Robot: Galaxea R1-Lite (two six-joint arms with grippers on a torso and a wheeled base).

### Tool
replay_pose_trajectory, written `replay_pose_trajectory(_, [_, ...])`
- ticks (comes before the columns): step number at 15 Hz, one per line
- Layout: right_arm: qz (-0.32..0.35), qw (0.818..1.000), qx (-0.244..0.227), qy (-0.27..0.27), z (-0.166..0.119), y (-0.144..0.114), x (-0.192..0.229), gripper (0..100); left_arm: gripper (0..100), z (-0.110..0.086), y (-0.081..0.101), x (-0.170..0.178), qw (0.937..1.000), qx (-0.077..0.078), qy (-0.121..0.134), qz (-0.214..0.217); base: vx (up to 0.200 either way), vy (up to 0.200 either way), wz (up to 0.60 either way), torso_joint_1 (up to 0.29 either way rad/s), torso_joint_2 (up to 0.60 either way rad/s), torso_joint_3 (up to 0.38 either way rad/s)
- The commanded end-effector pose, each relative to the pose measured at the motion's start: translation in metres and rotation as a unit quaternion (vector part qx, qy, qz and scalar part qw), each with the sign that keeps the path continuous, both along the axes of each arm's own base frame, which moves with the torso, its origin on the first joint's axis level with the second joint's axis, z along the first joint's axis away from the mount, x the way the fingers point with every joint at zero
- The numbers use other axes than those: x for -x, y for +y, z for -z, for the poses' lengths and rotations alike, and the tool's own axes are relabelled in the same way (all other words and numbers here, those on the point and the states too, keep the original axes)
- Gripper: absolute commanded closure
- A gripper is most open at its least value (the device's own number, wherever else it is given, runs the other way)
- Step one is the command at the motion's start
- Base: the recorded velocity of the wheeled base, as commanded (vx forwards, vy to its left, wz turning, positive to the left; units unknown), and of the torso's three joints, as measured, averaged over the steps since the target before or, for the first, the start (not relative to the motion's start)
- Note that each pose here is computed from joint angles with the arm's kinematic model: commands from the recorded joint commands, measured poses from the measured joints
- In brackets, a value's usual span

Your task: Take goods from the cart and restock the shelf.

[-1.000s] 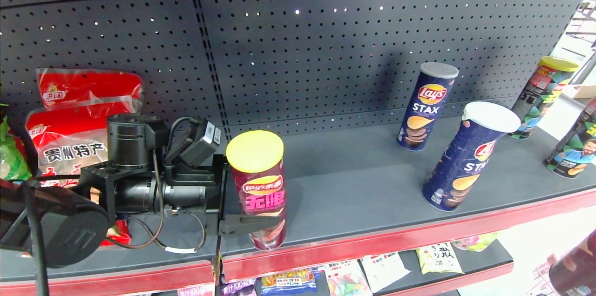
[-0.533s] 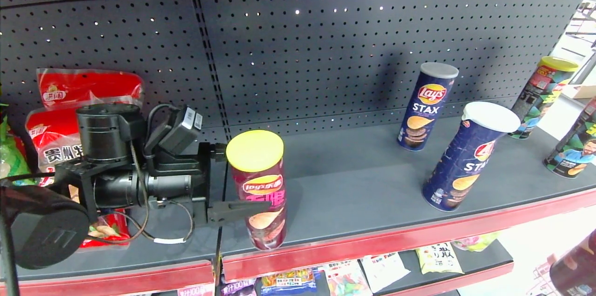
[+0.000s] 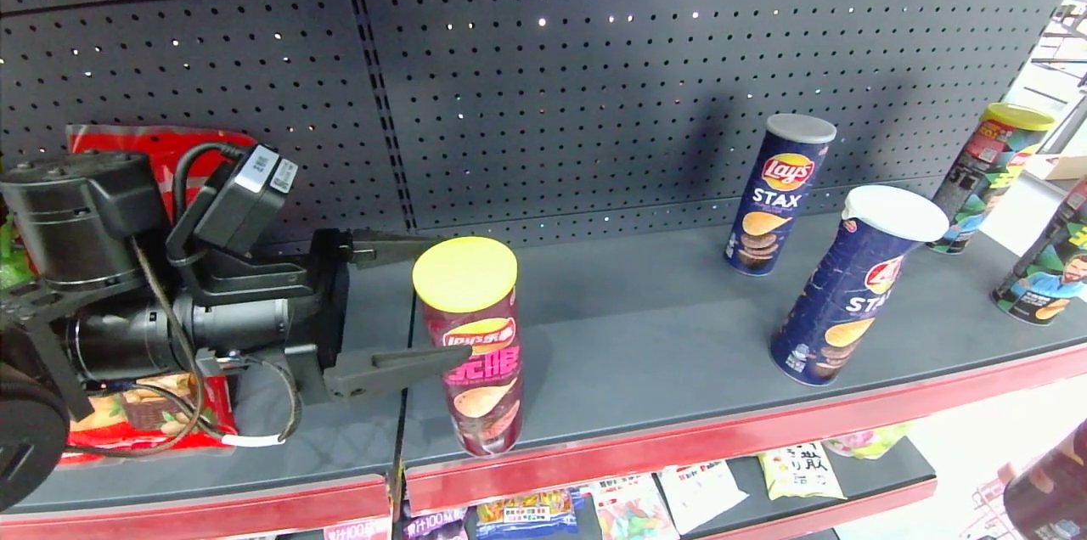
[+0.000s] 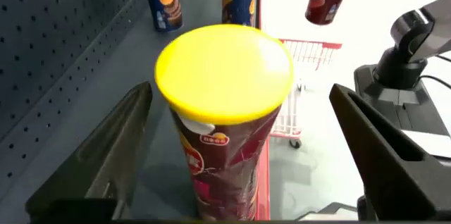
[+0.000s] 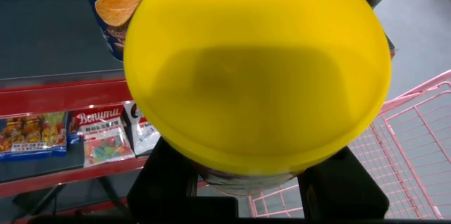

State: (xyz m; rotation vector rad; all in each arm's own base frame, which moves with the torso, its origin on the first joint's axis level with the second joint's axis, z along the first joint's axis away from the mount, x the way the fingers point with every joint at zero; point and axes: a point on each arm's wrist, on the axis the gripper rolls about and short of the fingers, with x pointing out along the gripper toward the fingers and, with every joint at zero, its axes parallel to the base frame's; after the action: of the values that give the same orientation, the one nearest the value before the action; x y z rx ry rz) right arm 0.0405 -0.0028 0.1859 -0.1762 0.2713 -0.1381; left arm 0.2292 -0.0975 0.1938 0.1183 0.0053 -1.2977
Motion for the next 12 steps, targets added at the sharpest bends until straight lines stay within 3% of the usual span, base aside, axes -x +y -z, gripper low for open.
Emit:
replay_pose_trajectory(1, [0.000, 1.000, 0.000, 0.001, 0.000, 0.000, 0.000, 100, 0, -0.007, 0.001, 0.004, 0.9999, 0.006, -0.012, 0.001, 0.000, 0.000, 0.00, 0.000, 0.00, 0.000])
replay_pose_trajectory(6, [0.000, 1.000, 0.001, 0.000, 0.000, 0.000, 0.000, 100, 0, -0.012, 0.003, 0.004, 0.9998, 0.010, -0.015, -0.006, 0.000, 0.000, 0.00, 0.000, 0.00, 0.000])
replay_pose_trajectory(8, [0.000, 1.000, 0.001, 0.000, 0.000, 0.000, 0.000, 100, 0, -0.017, 0.006, 0.001, 0.9993, 0.014, -0.028, -0.019, 0.000, 0.000, 0.00, 0.000, 0.00, 0.000])
replay_pose_trajectory(10, [-0.002, 1.000, 0.001, -0.002, -0.001, 0.000, -0.001, 100, 0, -0.028, 0.012, -0.009, 0.9945, 0.018, -0.044, -0.094, 0.000, 0.000, 0.00, 0.000, 0.00, 0.000])
replay_pose_trajectory(12, [-0.004, 1.000, 0.001, 0.000, -0.002, 0.000, -0.002, 100, 0, -0.036, 0.014, -0.012, 0.9868, 0.034, -0.037, -0.154, 0.000, 0.000, 0.00, 0.000, 0.00, 0.000])
